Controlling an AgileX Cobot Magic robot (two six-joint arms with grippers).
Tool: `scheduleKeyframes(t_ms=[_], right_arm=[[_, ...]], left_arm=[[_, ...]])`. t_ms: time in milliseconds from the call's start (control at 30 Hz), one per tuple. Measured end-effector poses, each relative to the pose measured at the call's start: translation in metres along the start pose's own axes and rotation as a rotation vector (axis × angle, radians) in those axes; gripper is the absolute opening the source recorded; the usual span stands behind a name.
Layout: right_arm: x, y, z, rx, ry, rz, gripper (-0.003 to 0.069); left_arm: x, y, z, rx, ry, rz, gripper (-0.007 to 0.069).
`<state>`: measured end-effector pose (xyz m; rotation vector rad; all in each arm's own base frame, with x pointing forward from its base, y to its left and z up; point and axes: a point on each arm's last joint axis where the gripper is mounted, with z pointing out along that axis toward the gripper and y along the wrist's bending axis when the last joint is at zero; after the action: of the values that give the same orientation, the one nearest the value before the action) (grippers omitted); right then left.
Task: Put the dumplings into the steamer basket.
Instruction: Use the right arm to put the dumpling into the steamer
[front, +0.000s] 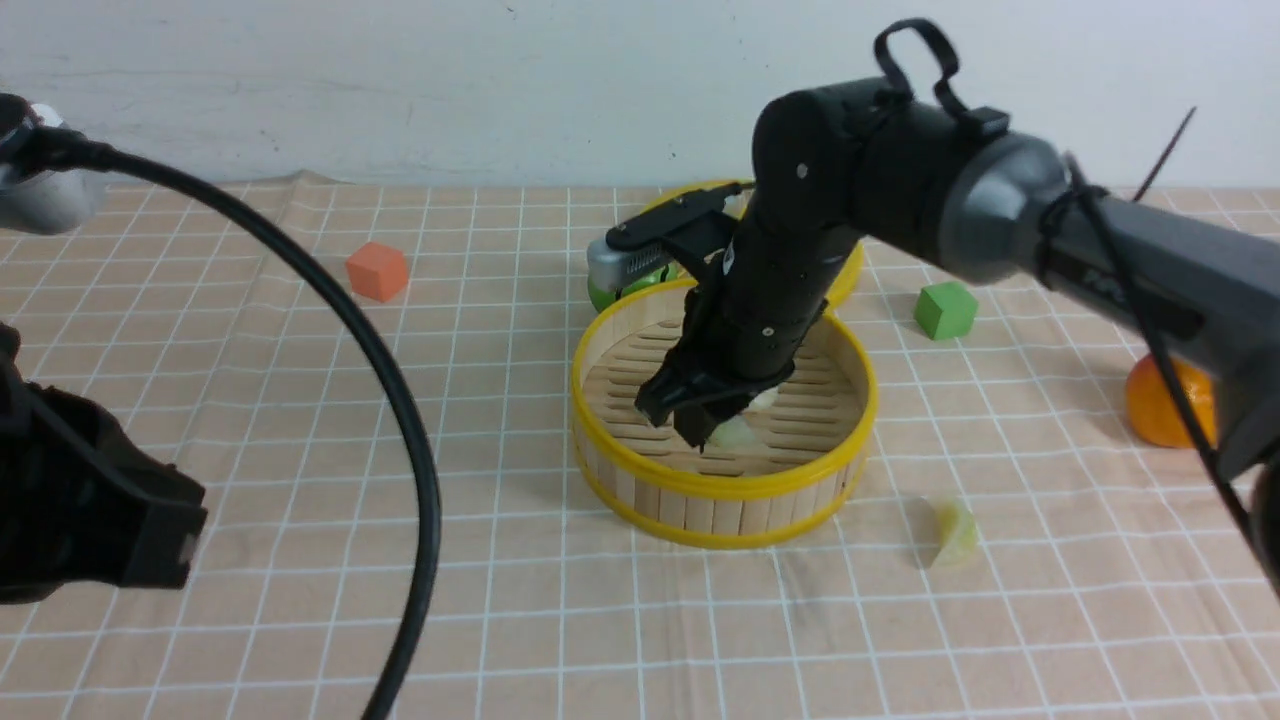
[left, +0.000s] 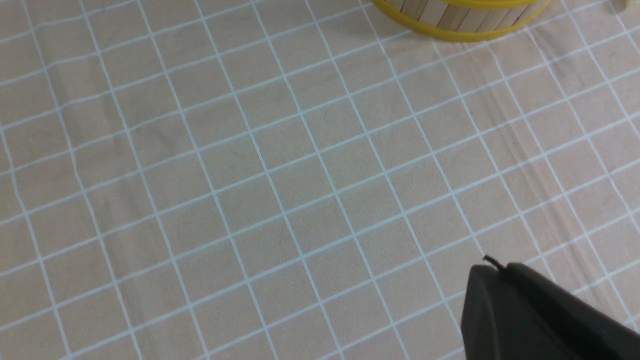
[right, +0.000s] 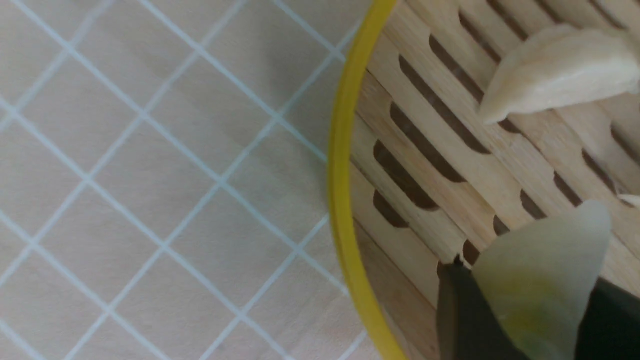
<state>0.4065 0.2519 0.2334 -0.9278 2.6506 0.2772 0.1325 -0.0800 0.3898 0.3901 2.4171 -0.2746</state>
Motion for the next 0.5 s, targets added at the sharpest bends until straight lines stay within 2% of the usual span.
scheduleKeyframes(t_ms=[100,200,367,500], right_arm=[[-0.002,-0.005,0.021,0.022,0.041,0.029,0.0211],[-0.002,-0.008,0.031,0.035,0.049,0.066,0.0248],[-0.002,-0.007,0.030,0.034,0.058,0.082,0.0444],[-0.004,-0.006,0.012,0.034,0.094,0.076,0.0536]], left_arm=[[0.000,0.000,0.000,0.003,-0.004,0.000,-0.0013],[-0.001,0.000,0.000,-0.002,-0.008,0.002,-0.0013],[-0.001,0.001,0.000,-0.008,-0.010,0.005,-0.0013],[-0.001,0.001,0.000,-0.010,-0.011,0.006,-0.0013]])
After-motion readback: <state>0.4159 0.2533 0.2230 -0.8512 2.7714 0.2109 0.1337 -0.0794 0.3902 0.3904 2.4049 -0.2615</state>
